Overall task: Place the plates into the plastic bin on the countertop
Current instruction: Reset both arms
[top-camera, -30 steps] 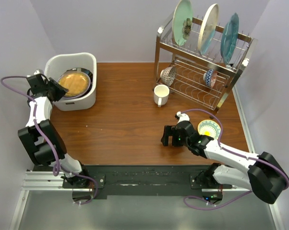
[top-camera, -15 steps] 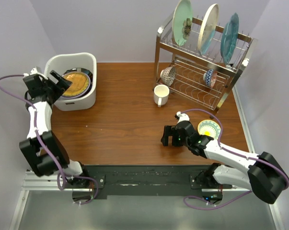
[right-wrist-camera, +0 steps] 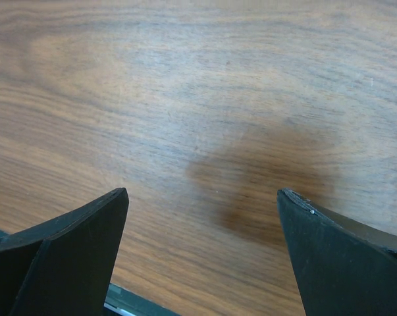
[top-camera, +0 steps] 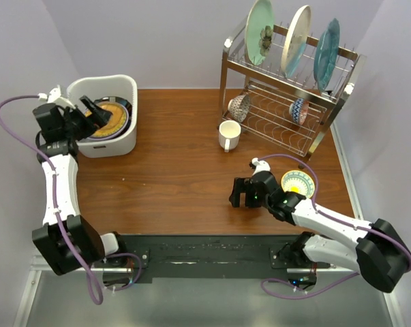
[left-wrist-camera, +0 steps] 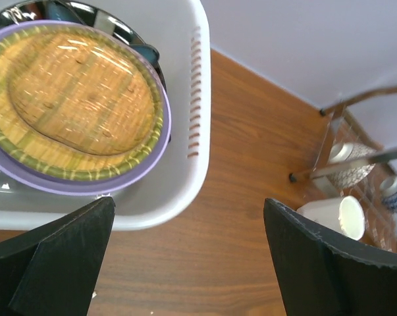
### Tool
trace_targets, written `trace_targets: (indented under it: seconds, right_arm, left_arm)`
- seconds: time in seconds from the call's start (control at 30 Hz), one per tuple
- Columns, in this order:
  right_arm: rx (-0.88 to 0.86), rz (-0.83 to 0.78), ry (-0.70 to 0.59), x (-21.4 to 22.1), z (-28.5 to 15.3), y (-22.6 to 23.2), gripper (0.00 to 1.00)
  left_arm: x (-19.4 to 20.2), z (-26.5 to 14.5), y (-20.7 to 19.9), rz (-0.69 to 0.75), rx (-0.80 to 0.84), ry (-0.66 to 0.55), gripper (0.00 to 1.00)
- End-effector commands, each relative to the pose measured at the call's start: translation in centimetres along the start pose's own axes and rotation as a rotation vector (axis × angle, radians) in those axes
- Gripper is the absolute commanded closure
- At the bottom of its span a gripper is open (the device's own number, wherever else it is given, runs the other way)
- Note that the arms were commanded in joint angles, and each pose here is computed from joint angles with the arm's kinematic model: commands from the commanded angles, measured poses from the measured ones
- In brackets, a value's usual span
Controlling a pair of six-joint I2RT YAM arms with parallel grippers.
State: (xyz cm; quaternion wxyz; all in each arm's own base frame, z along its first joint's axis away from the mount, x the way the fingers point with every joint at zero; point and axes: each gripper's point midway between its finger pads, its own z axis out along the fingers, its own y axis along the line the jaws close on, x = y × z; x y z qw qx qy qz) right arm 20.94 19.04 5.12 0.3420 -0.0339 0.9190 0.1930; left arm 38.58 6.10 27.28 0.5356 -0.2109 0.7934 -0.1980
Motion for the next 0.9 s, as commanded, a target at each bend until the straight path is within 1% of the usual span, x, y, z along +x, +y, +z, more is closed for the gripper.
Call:
trace_targets:
  seconds: [0.0, 0.03, 0.13, 0.17, 0.23, 0.27, 0.4, 0.43, 0.53, 0.63, 0.7, 0.73, 0.77, 0.8, 0.87]
  right_arm:
    - [-0.021, -0.004, -0.050, -2.4, -1.2, 1.0, 0.01]
    - [-0.017, -0.006, -0.048, -2.3, -1.3, 1.0, 0.01]
    - [-0.018, -0.004, -0.066, -2.9, -2.1, 1.1, 0.01]
    - [-0.018, -0.003, -0.073, -3.2, -2.4, 1.1, 0.01]
    - [-0.015, -0.002, -0.086, -3.6, -3.0, 1.1, 0.01]
    - [-0.017, -0.002, -0.097, -4.0, -3.3, 1.2, 0.01]
    - [-0.020, 0.000, -0.121, -4.7, -4.2, 1.3, 0.01]
    - [-0.020, 0.000, -0.122, -4.9, -4.4, 1.3, 0.01]
    - [-0.020, 0.002, -0.130, -5.4, -4.8, 1.6, 0.01]
    - [0.003, -0.006, -0.148, -6.1, -5.2, 1.3, 0.01]
    - [0.013, -0.010, -0.158, -6.6, -5.7, 1.3, 0.01]
    - [0.039, -0.024, -0.159, -6.6, -5.9, 0.8, 0.01]
    - [0.058, -0.026, -0.183, -7.4, -6.2, 0.5, 0.01]
    - [0.073, -0.031, -0.198, -7.7, -6.3, 0.3, 0.01]
    - [0.123, -0.024, -0.233, -8.6, -6.7, -0.4, 0.01]
  left_arm:
    - [2.2, -0.5, -2.6, 0.175, 0.013, 0.040, 0.00]
    - [3.0, -0.3, -3.3, 0.197, 0.022, 0.049, 0.00]
    - [4.8, -0.3, -3.5, 0.233, 0.009, 0.069, 0.00]
    - [6.2, -0.2, -3.9, 0.250, 0.018, 0.095, 0.00]
    - [7.1, -0.3, -4.3, 0.287, 0.008, 0.095, 0.00]
    - [8.5, -0.2, -5.0, 0.307, 0.027, 0.123, 0.00]
    - [11.8, -0.4, -6.7, 0.373, 0.056, 0.183, 0.00]
    - [13.3, -0.4, -7.4, 0.402, 0.066, 0.209, 0.00]
    - [16.1, -0.5, -8.4, 0.474, 0.055, 0.255, 0.00]
    - [19.1, -0.4, -8.8, 0.522, 0.044, 0.328, 0.00]
    - [21.1, -0.5, -8.6, 0.521, 0.041, 0.378, 0.00]
    - [22.0, -0.6, -9.2, 0.525, 0.077, 0.389, 0.00]
    - [23.2, -0.8, -8.9, 0.525, 0.084, 0.410, 0.00]
    - [23.6, -0.8, -9.0, 0.508, 0.086, 0.415, 0.00]
    - [23.4, -0.7, -8.3, 0.485, 0.038, 0.393, 0.00]
